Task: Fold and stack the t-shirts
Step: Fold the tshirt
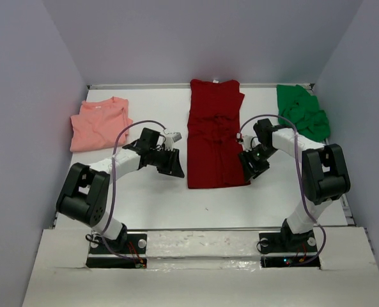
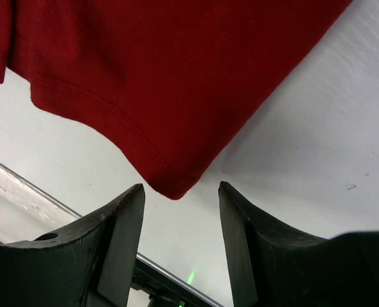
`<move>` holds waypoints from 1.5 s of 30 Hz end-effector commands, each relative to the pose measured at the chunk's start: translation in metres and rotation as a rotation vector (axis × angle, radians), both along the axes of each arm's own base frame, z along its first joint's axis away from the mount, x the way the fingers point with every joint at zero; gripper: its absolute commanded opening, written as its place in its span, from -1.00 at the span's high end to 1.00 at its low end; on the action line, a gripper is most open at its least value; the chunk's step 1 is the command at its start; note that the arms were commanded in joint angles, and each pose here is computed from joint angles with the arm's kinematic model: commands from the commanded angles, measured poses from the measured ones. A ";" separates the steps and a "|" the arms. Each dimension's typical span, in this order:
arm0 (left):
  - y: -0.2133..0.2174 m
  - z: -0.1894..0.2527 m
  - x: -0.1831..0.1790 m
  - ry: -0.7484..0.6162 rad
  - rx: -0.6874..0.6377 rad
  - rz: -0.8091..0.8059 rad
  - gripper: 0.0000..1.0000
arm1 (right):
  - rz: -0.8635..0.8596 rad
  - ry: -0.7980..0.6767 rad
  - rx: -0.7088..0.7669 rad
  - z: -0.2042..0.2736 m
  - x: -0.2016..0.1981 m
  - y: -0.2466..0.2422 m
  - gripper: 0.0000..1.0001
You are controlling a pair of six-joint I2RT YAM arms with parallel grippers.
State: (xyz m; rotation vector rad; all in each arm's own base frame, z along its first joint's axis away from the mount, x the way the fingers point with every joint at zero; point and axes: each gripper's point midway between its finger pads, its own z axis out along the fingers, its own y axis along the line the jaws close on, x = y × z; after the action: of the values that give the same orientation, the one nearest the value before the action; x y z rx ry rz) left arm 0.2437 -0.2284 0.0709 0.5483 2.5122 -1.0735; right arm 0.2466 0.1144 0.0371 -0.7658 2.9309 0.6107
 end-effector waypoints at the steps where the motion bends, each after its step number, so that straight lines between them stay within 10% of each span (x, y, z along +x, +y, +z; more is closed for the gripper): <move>1: -0.015 0.009 -0.003 0.042 -0.070 -0.051 0.23 | -0.014 -0.070 -0.012 0.004 0.021 -0.001 -0.11; 36: -0.038 -0.050 -0.028 0.206 0.066 -0.152 0.23 | -0.009 -0.139 -0.023 0.009 0.030 -0.007 -0.20; 45: -0.036 -0.040 -0.030 0.156 0.062 -0.156 1.00 | -0.007 -0.141 -0.026 0.009 0.033 -0.007 -0.19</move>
State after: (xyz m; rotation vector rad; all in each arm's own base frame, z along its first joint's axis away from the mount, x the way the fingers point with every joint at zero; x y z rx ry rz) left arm 0.2157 -0.2659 0.0211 0.6839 2.7144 -1.1577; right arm 0.2628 0.1073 0.0366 -0.7680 2.8803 0.5169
